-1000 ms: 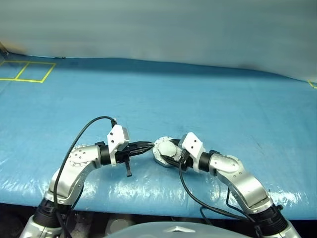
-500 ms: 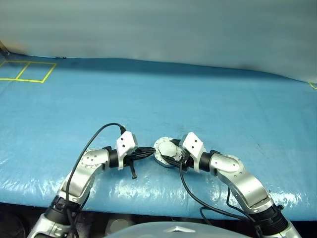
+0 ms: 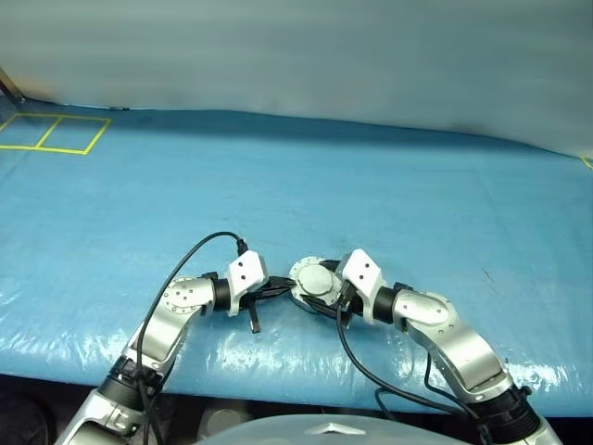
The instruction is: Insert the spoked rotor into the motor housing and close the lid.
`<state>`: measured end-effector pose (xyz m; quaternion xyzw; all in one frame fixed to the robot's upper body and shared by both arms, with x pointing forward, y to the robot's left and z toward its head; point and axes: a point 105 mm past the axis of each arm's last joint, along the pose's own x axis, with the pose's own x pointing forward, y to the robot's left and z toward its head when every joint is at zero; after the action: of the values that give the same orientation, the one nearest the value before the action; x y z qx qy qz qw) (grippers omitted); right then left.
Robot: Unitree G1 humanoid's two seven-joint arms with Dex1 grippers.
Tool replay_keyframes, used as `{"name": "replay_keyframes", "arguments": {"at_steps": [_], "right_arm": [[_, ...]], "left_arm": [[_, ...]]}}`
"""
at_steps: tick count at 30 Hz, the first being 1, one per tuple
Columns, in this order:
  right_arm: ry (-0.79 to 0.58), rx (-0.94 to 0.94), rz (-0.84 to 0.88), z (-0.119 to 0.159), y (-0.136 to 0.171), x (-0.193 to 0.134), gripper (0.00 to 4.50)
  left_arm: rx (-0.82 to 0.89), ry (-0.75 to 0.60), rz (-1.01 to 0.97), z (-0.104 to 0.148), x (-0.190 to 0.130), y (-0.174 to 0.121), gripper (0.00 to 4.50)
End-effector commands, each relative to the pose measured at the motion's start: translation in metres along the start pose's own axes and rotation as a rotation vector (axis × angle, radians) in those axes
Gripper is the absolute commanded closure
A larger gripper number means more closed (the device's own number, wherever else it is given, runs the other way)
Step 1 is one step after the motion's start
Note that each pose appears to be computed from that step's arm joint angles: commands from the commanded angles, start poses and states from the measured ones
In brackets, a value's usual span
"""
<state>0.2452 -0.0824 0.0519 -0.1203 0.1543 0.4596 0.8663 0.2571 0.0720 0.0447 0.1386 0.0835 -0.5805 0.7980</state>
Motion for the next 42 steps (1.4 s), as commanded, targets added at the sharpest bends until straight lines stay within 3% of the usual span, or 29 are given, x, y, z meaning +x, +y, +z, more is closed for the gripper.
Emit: {"name": "replay_keyframes", "arguments": {"at_steps": [1, 3, 8, 11, 16, 23, 26, 30, 40, 42], "right_arm": [[0.03, 0.09, 0.002, -0.011, 0.002, -0.002, 0.04], [-0.023, 0.104, 0.038, 0.002, 0.006, -0.006, 0.04], [-0.22, 0.155, -0.071, 0.038, -0.015, -0.022, 0.04], [-0.285, 0.237, -0.093, 0.043, -0.02, -0.031, 0.04], [-0.325, 0.494, -0.146, 0.026, -0.026, -0.037, 0.04], [-0.39, 1.09, -0.125, -0.018, -0.023, -0.047, 0.04], [-0.406, 1.215, -0.128, -0.029, -0.02, -0.05, 0.04], [-0.353, 1.28, -0.105, -0.039, -0.009, -0.043, 0.04], [-0.372, 1.179, 0.071, -0.001, 0.013, -0.014, 0.04], [-0.327, 1.148, 0.068, -0.005, 0.017, -0.007, 0.04]], "left_arm": [[-0.017, 0.04, -0.024, -0.016, 0.001, -0.004, 4.5], [-0.015, 0.039, -0.025, -0.019, 0.001, -0.004, 4.5], [-0.015, 0.034, -0.033, -0.021, 0.001, -0.006, 4.5], [-0.016, 0.036, -0.037, -0.023, 0.0, -0.007, 4.5], [-0.014, 0.036, -0.033, -0.025, -0.002, -0.007, 4.5], [-0.005, 0.033, -0.028, -0.029, -0.005, -0.002, 4.5], [-0.006, 0.031, -0.025, -0.03, -0.006, 0.0, 4.5], [-0.007, 0.033, -0.027, -0.031, -0.007, 0.002, 4.5], [0.0, 0.033, -0.032, -0.031, -0.007, 0.006, 4.5], [0.0, 0.032, -0.03, -0.031, -0.007, 0.007, 4.5]]}}
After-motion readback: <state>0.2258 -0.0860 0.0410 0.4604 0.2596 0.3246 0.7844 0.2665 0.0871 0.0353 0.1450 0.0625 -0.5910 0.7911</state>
